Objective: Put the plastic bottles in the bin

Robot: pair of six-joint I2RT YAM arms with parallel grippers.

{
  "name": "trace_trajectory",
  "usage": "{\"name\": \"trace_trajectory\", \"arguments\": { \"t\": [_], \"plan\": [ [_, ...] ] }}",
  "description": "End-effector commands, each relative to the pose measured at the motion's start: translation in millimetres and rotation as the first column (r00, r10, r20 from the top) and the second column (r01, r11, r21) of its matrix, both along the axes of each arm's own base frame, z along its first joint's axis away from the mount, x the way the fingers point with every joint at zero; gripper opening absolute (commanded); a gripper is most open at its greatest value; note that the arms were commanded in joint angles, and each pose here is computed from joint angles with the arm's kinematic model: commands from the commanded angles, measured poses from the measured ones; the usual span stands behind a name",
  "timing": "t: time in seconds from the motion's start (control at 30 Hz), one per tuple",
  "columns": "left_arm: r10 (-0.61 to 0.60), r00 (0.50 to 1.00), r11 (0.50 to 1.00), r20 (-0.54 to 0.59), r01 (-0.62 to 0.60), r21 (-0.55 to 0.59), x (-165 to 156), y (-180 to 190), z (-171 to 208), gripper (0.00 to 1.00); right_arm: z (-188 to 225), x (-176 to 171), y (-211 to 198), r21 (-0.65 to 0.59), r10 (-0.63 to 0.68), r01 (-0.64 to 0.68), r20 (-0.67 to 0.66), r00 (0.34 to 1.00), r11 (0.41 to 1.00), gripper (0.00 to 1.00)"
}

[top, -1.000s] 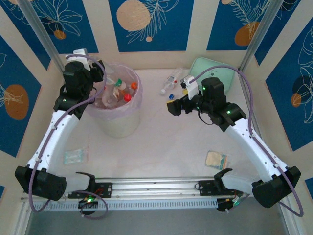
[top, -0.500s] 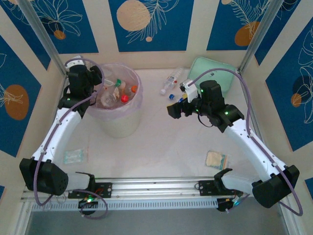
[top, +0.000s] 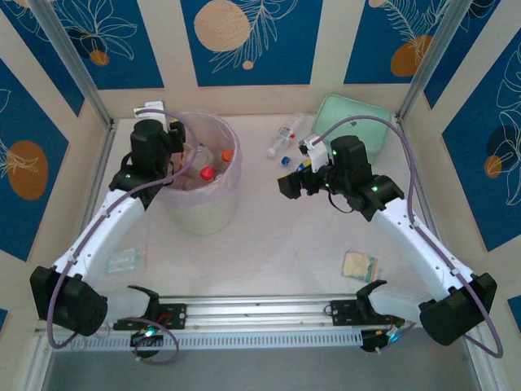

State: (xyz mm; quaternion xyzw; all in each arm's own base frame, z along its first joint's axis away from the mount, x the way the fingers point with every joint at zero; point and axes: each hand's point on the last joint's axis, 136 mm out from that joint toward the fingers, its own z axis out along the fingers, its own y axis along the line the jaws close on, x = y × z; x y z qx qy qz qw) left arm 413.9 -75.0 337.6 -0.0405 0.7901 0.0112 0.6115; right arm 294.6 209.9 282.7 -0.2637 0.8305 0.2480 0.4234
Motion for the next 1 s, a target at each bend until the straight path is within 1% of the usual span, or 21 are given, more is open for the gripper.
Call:
{"name": "trace_trajectory", "arguments": {
  "t": [0.0, 0.07, 0.13, 0.23, 0.3, 0.4, 0.43, 0.5, 0.53, 0.57, 0.67, 0.7, 0.77, 0.83, 0.87, 0.97],
  "plan": [
    [-0.056, 0.905, 0.968, -0.422, 0.153, 0.198, -27, -14, -126, 0.26, -5, 2, -1, 0.002, -0.013, 0.013, -0.016, 1.000, 1.000, 0.99],
    [-0.057, 0.897, 0.964, -0.439, 0.164, 0.209, -27, -18, -137, 0.25, -6, 2, -2, 0.000, -0.014, 0.014, -0.019, 1.000, 1.000, 0.99],
    [-0.057, 0.893, 0.968, -0.447, 0.160, 0.196, -27, -19, -145, 0.25, -8, 1, -2, -0.002, -0.017, 0.017, -0.026, 1.000, 1.000, 0.99],
    [-0.092, 0.879, 0.975, -0.467, 0.175, 0.137, -26, -27, -157, 0.24, -9, 1, -4, -0.006, -0.027, 0.026, -0.030, 0.999, 1.000, 0.99],
    [-0.121, 0.862, 0.977, -0.492, 0.191, 0.094, -27, -33, -169, 0.26, -9, 2, -5, -0.007, -0.035, 0.035, -0.031, 0.999, 0.999, 0.99],
    [-0.132, 0.842, 0.978, -0.523, 0.196, 0.068, -27, -37, -180, 0.32, -9, 3, -9, -0.006, -0.046, 0.046, -0.035, 0.998, 0.999, 0.99],
    [-0.138, 0.840, 0.978, -0.525, 0.200, 0.064, -27, -38, -181, 0.36, -9, 3, -10, -0.006, -0.050, 0.050, -0.036, 0.998, 0.999, 0.99],
    [-0.146, 0.839, 0.976, -0.525, 0.207, 0.060, -28, -40, -177, 0.50, -10, 4, -12, -0.005, -0.057, 0.057, -0.039, 0.998, 0.998, 0.99],
    [-0.149, 0.844, 0.976, -0.516, 0.210, 0.063, -28, -39, -172, 0.57, -10, 5, -13, -0.005, -0.062, 0.062, -0.042, 0.997, 0.998, 0.99],
    [-0.153, 0.851, 0.975, -0.503, 0.214, 0.066, -28, -39, -162, 0.61, -11, 5, -15, -0.004, -0.066, 0.065, -0.046, 0.997, 0.998, 0.99],
    [-0.156, 0.875, 0.970, -0.457, 0.222, 0.095, -28, -35, -117, 0.64, -12, 9, -21, -0.001, -0.093, 0.093, -0.064, 0.994, 0.996, 0.99],
    [-0.166, 0.884, 0.969, -0.436, 0.229, 0.096, -27, -36, -100, 0.67, -13, 11, -23, 0.003, -0.101, 0.102, -0.072, 0.992, 0.995, 0.99],
    [-0.197, 0.897, 0.963, -0.395, 0.252, 0.094, -28, -39, -62, 0.77, -16, 14, -27, 0.012, -0.122, 0.123, -0.094, 0.988, 0.992, 0.99],
    [-0.226, 0.900, 0.956, -0.372, 0.279, 0.093, -29, -42, -34, 0.88, -19, 18, -31, 0.017, -0.140, 0.143, -0.117, 0.983, 0.990, 1.00],
    [-0.239, 0.901, 0.952, -0.362, 0.290, 0.094, -30, -44, -21, 0.92, -20, 20, -32, 0.018, -0.149, 0.153, -0.125, 0.981, 0.988, 1.00],
    [-0.251, 0.915, 0.949, -0.315, 0.296, 0.104, -30, -44, 13, 0.95, -23, 22, -37, 0.019, -0.167, 0.171, -0.144, 0.975, 0.985, 1.00]
  ]
}}
